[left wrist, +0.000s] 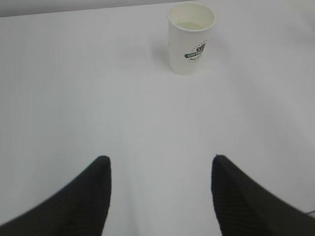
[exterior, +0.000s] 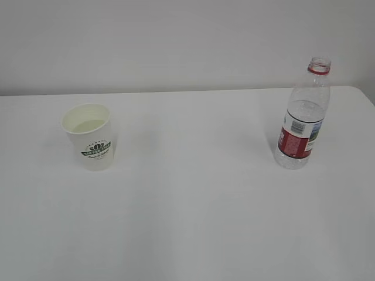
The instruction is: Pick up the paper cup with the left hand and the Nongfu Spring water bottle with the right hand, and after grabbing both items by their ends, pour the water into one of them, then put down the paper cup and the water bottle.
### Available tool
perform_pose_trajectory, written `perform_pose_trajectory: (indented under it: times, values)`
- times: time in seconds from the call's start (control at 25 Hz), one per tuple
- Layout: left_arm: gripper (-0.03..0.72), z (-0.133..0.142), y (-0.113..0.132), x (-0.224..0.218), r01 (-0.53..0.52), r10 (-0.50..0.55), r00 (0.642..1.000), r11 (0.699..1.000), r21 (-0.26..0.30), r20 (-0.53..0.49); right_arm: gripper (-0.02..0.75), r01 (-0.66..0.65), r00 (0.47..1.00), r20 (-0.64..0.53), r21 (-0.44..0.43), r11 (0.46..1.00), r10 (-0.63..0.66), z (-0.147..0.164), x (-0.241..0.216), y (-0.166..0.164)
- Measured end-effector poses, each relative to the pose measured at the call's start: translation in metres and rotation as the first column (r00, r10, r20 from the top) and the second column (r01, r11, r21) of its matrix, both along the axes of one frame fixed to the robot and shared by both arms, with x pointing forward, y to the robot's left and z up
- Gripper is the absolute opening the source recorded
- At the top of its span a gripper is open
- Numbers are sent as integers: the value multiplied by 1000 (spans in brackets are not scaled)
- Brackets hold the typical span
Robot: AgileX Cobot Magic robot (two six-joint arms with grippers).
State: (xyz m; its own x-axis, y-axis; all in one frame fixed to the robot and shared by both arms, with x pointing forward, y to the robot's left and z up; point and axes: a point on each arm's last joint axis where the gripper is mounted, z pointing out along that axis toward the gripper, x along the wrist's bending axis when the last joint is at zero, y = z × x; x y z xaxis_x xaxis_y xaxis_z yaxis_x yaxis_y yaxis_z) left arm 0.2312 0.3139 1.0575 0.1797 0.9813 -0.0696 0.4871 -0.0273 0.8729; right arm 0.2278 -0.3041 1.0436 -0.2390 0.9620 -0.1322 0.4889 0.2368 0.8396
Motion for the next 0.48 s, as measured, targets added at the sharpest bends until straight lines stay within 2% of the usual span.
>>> perform_pose_trajectory:
  times: [0.48]
  values:
    - [461,-1,0,1,1,-1,1000,1000,-1,8,592,1,1000,5,-1,1000,-1,0,0,0]
